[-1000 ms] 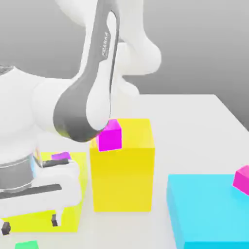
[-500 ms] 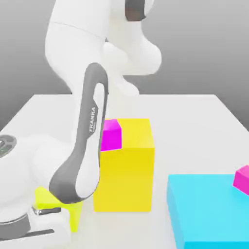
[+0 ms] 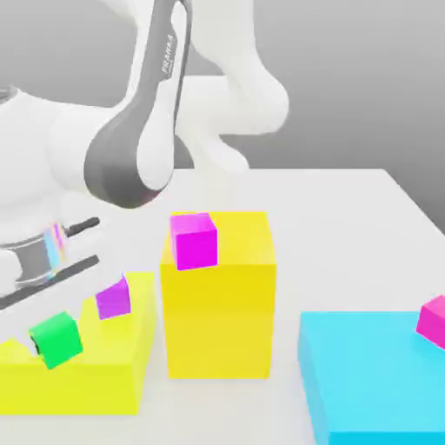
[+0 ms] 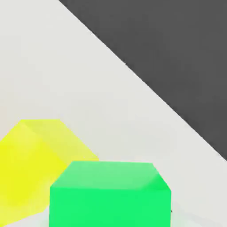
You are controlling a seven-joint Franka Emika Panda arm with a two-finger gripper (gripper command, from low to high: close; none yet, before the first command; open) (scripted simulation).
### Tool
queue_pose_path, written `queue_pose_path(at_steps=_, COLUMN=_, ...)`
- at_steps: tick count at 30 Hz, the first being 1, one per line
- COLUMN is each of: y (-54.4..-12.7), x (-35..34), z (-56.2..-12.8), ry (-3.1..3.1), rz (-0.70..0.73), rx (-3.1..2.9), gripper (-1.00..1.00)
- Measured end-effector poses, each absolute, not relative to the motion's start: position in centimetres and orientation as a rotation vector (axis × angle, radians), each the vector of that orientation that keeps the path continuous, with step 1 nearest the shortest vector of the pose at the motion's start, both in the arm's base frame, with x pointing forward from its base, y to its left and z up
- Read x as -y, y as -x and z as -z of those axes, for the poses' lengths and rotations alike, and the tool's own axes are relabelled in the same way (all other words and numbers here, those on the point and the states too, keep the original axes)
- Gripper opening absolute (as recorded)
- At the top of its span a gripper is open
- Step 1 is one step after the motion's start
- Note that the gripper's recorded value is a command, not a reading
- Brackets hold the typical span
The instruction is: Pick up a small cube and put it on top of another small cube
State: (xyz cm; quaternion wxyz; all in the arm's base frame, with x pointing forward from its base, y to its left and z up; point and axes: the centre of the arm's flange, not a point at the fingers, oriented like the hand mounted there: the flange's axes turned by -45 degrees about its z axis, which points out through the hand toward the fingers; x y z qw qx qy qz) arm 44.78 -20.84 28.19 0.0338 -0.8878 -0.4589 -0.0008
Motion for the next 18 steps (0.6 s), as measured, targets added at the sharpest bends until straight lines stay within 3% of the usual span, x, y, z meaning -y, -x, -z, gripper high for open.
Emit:
queue_pose_path(at_steps=15, y=-34.0, x=17.4, z=-34.0, ry=1.805, rz=0.004, rx=2.554, gripper=-1.00)
queue_pose_path(at_steps=18, y=-33.3, x=17.0, z=-32.1, ry=1.704, rz=0.001, rx=2.634, gripper=-1.00)
